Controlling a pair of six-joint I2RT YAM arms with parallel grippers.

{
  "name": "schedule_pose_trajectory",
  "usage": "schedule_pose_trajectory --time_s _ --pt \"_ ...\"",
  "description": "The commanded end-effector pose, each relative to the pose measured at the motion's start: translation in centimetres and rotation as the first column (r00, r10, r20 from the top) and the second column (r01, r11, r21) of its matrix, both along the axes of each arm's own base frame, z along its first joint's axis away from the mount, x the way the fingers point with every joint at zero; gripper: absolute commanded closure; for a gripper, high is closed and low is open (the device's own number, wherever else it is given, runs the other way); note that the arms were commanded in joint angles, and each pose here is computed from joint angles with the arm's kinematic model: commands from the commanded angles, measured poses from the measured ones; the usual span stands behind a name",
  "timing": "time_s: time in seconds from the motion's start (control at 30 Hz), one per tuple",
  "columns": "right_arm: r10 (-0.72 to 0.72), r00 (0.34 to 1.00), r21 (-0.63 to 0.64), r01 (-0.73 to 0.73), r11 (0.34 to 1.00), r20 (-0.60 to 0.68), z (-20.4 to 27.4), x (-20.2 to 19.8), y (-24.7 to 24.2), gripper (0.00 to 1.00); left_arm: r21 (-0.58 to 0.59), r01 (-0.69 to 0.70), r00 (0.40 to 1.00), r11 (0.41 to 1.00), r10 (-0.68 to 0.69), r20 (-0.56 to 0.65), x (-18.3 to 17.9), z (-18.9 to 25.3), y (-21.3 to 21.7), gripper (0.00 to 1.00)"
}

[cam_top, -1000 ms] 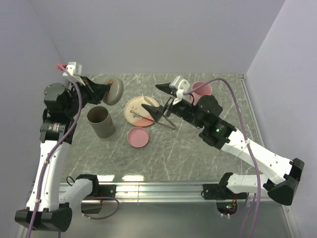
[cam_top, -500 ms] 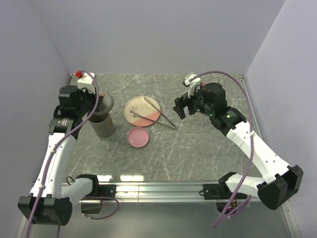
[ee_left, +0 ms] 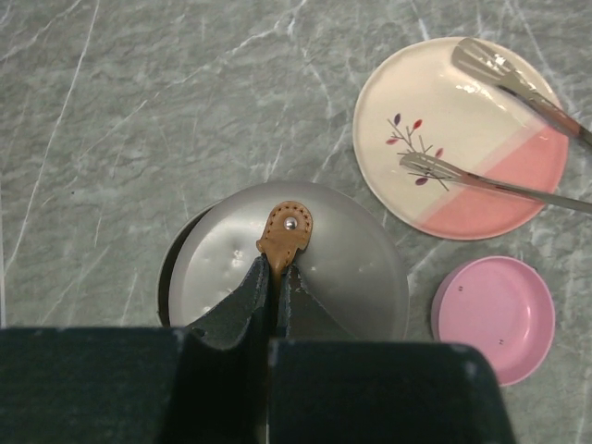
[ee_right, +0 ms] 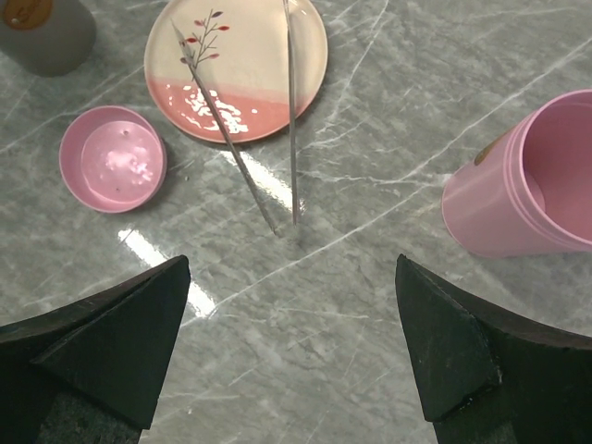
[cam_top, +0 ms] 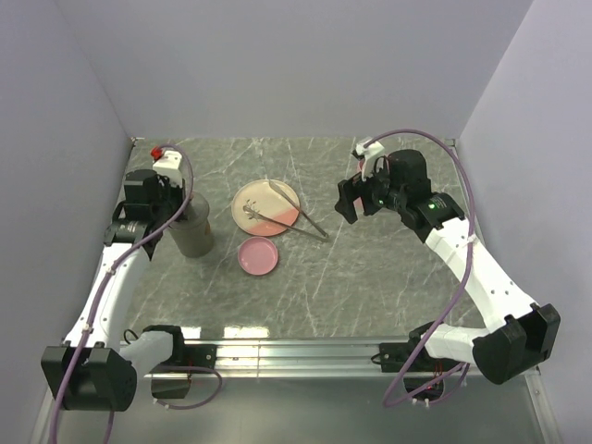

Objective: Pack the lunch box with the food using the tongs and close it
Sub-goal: Close the box lid on the packing box.

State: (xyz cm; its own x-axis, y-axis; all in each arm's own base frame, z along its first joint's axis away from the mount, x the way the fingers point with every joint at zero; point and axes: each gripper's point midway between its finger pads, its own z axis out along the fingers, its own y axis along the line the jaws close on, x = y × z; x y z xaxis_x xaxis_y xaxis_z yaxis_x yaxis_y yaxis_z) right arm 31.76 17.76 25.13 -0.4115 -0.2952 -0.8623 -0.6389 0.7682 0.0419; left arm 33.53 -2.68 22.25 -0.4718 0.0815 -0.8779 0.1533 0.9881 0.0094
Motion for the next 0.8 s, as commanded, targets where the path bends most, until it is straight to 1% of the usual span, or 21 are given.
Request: schedule_pose_trajectory --time_s 0.0,0.37,0.47,0.77 --pt "0.000 1.000 0.035 -0.001 0.999 0.028 2.1 0.3 0.3 0.02 -0.002 -0.046 0.998 0.999 0.046 0.033 0.9 0.4 1.0 1.00" --pt "0.001 1.000 0.039 -0.002 0.999 0.031 2.2 0.6 0.3 0.02 -0.004 -0.048 0.999 0.999 0.048 0.021 0.6 -0.7 1.3 1.00" --pt "-0.002 1.000 0.037 0.001 0.999 0.030 2.2 0.7 0.3 0.02 0.009 -0.067 0.998 0.998 0.066 0.020 0.7 -0.9 1.7 1.00" --pt "-0.001 1.000 0.042 0.000 0.999 0.028 2.1 0.8 0.4 0.01 0.042 -0.085 0.996 0.995 0.084 0.042 1.1 0.5 2.3 1.00"
